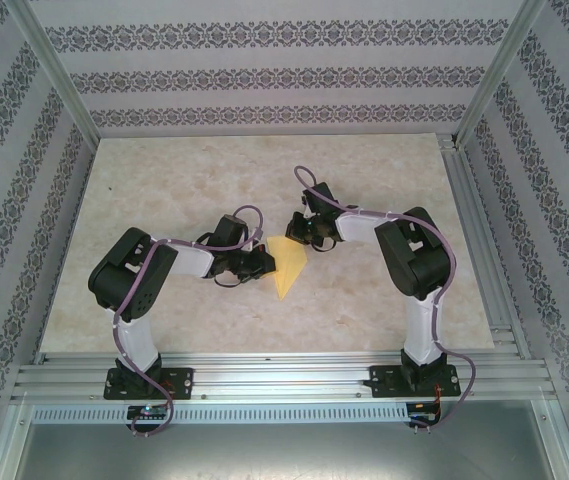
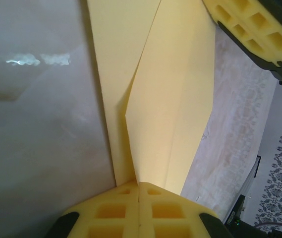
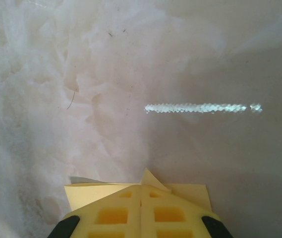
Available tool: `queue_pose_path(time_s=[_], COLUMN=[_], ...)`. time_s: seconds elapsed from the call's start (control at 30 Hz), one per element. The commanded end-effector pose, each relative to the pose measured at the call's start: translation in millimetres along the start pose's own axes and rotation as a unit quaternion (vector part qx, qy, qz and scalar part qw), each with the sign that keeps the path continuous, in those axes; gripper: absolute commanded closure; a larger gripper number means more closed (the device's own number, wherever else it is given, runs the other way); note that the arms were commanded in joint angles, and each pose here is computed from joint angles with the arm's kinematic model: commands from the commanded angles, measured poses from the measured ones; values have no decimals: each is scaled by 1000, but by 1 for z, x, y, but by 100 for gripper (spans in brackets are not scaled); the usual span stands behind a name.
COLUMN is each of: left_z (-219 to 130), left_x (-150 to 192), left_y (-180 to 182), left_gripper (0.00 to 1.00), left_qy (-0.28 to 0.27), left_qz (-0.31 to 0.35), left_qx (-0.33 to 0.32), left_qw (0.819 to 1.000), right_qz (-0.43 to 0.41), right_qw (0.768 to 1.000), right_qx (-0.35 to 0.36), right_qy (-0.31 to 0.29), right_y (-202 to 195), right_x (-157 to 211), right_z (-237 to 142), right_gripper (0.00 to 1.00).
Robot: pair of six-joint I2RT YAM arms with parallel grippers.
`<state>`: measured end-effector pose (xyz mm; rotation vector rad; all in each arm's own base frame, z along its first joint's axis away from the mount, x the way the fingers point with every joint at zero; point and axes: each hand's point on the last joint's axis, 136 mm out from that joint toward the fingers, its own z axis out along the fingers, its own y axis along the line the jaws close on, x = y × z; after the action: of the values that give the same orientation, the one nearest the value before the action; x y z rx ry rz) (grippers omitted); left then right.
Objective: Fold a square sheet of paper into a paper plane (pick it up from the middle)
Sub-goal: Fourth fold the wing at the center of the table, then turn over the paper at the center of the table.
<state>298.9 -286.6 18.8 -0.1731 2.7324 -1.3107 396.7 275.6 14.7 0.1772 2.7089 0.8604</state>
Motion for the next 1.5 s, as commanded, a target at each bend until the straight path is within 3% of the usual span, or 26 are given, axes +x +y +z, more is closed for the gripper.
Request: queue_pose_path(time_s=[0.0, 0.47, 0.67, 0.8, 0.93, 1.03, 1.23, 1.33, 1.47], left_z=[3, 4, 1, -7, -23, -37, -68, -75, -66], left_x=[11, 9, 4, -3, -9, -12, -13, -9, 4], left_y=[44, 43, 34, 17, 0, -12, -38, -69, -107], left_gripper=[96, 96, 92, 85, 76, 69, 64, 67, 80], left_qy=[7, 6, -1, -13, -31, -46, -74, -72, -45], left_qz=[-25, -26, -23, -14, 1, 12, 38, 55, 90], left_qx=[-74, -73, -66, -56, -56, -60, -57, -10, 15], left_qw=[997, 997, 998, 998, 998, 997, 995, 996, 995], right_qz=[3, -2, -50, -71, -60, -47, -21, -11, -2], right_qw=[999, 999, 998, 996, 996, 996, 997, 997, 998], right_qx=[47, 47, 21, -20, -54, -49, -52, -51, -33], right_qy=[1, -9, -45, -57, -43, -50, -47, -50, -60], right_y=[-29, -17, 22, 46, 53, 44, 24, 16, 1], right_x=[-5, -42, -58, -33, 5, 26, 55, 64, 68], right_z=[8, 0, -51, -77, -79, -80, -84, -85, -89], right_gripper=[96, 95, 86, 85, 86, 86, 86, 86, 86])
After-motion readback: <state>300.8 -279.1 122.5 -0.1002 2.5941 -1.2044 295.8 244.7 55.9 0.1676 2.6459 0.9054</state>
